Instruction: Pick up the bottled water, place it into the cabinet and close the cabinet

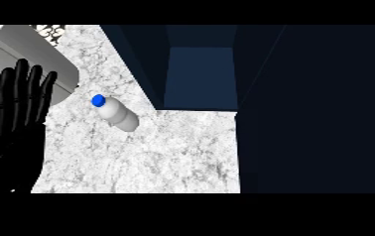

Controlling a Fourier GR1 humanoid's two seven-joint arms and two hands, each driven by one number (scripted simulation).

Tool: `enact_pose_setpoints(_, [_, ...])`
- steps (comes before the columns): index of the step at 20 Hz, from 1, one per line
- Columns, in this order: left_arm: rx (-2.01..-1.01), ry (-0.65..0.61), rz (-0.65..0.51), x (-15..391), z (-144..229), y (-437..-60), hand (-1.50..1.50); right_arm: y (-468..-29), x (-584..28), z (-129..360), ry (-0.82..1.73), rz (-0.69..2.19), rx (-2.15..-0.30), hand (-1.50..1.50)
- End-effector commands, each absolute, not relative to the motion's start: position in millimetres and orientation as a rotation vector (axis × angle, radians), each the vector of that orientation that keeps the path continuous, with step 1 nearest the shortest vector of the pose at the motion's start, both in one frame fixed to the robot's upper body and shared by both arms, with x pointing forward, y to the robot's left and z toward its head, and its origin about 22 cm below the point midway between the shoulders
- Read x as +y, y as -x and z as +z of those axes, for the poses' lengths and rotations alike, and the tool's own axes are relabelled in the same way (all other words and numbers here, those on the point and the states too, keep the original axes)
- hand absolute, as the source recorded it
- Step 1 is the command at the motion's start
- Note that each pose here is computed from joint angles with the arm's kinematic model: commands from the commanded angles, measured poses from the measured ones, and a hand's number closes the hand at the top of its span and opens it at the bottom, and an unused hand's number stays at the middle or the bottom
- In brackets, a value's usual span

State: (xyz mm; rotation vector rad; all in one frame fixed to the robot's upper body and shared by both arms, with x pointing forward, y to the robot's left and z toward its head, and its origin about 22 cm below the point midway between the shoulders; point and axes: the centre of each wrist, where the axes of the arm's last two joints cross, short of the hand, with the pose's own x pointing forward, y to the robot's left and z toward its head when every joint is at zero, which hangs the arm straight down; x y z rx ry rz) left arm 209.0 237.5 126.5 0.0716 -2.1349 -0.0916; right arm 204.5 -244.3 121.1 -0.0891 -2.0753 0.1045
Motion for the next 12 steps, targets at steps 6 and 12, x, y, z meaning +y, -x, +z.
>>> enact_pose_setpoints(6, [-1.926, -0.605, 0.329, 254.1, 133.9, -213.2, -1.5, -183.2, -236.7, 118.7, 0.078, 0.114, -2.092, -1.5])
enact_pose_setpoints(12, [-1.81, -0.296, 0.689, 218.3, 157.4, -228.2, -1.5, -149.8, -211.2, 141.9, -0.269, 0.214, -1.961, -1.5])
